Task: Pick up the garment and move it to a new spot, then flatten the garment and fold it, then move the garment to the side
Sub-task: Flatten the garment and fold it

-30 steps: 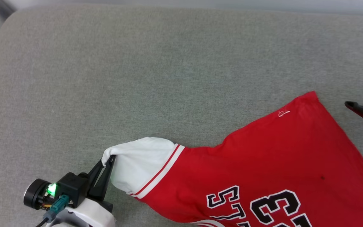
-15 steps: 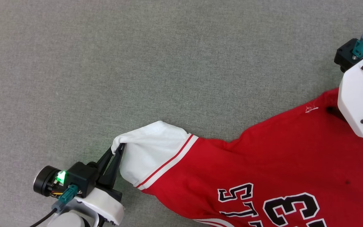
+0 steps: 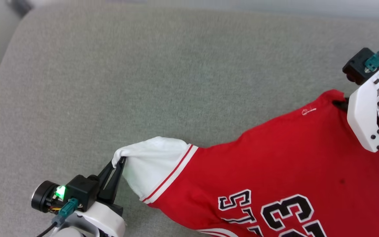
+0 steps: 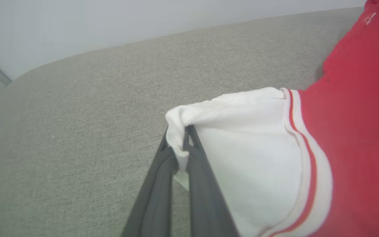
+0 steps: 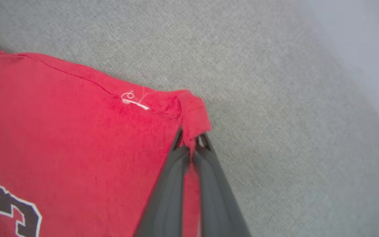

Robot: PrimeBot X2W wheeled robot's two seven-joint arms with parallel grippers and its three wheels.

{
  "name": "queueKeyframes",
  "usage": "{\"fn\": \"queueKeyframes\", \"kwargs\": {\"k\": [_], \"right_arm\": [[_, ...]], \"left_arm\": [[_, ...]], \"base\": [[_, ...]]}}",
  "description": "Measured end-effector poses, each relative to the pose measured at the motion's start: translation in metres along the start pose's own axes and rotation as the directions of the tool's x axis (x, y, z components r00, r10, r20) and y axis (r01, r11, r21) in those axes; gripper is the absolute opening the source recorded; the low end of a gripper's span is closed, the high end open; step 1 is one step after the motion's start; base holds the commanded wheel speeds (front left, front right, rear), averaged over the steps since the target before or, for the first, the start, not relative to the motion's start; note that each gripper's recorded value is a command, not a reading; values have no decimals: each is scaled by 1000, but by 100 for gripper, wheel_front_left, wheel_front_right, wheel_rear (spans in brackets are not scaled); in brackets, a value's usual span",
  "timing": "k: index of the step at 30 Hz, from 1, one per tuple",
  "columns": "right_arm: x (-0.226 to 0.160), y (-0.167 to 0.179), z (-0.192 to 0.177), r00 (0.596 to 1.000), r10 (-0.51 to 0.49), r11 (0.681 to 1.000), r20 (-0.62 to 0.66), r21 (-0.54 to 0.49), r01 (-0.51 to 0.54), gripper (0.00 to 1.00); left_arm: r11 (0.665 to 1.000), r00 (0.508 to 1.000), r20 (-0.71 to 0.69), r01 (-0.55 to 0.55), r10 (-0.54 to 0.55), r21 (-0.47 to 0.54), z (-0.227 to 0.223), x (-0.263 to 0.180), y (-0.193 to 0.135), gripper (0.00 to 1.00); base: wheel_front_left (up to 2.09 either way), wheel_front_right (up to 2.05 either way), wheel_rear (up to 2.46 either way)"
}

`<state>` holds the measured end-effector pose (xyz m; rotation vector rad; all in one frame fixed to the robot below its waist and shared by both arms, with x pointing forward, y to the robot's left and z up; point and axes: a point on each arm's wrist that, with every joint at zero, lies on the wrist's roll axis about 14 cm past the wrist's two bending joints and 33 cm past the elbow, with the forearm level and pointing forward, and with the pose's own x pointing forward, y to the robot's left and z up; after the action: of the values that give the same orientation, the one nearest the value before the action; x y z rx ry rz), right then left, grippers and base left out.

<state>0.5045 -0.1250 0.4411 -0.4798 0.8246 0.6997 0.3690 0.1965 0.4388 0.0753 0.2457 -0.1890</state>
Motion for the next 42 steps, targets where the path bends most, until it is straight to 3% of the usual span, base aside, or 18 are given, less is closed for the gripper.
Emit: {"fn": "queueKeyframes", "kwargs": {"k": [7, 12, 17, 22, 32, 39, 42], "right_arm": [[-75, -10, 38, 962, -109, 993, 250, -24, 118, 0], [-136, -29, 71, 871, -220, 970, 440, 3, 244, 0], [-182, -53, 101, 748, -326, 931, 578, 60, 359, 0], [-201, -78, 137, 645, -390, 896, 657, 110, 431, 0], [-225, -149, 212, 440, -503, 792, 744, 192, 580, 0], [-226, -192, 247, 338, -552, 716, 762, 225, 661, 0], [-221, -206, 256, 318, -566, 695, 761, 232, 681, 0]], "left_arm": [[996, 989, 145, 11, -23, 84, 55, -12, 4, 0], [979, 949, 302, 26, -87, 200, 126, -4, 2, 0], [951, 884, 432, 39, -176, 308, 199, 18, -7, 0], [933, 826, 523, 7, -209, 360, 265, 48, -5, 0], [898, 732, 640, -89, -233, 430, 374, 125, 5, 0], [874, 700, 677, -159, -227, 458, 418, 168, 11, 0], [875, 690, 693, -184, -209, 447, 432, 181, 19, 0]], "base": [[0, 0, 0], [0, 0, 0], [0, 0, 0], [0, 0, 0], [0, 0, 0], [0, 0, 0], [0, 0, 0]]}}
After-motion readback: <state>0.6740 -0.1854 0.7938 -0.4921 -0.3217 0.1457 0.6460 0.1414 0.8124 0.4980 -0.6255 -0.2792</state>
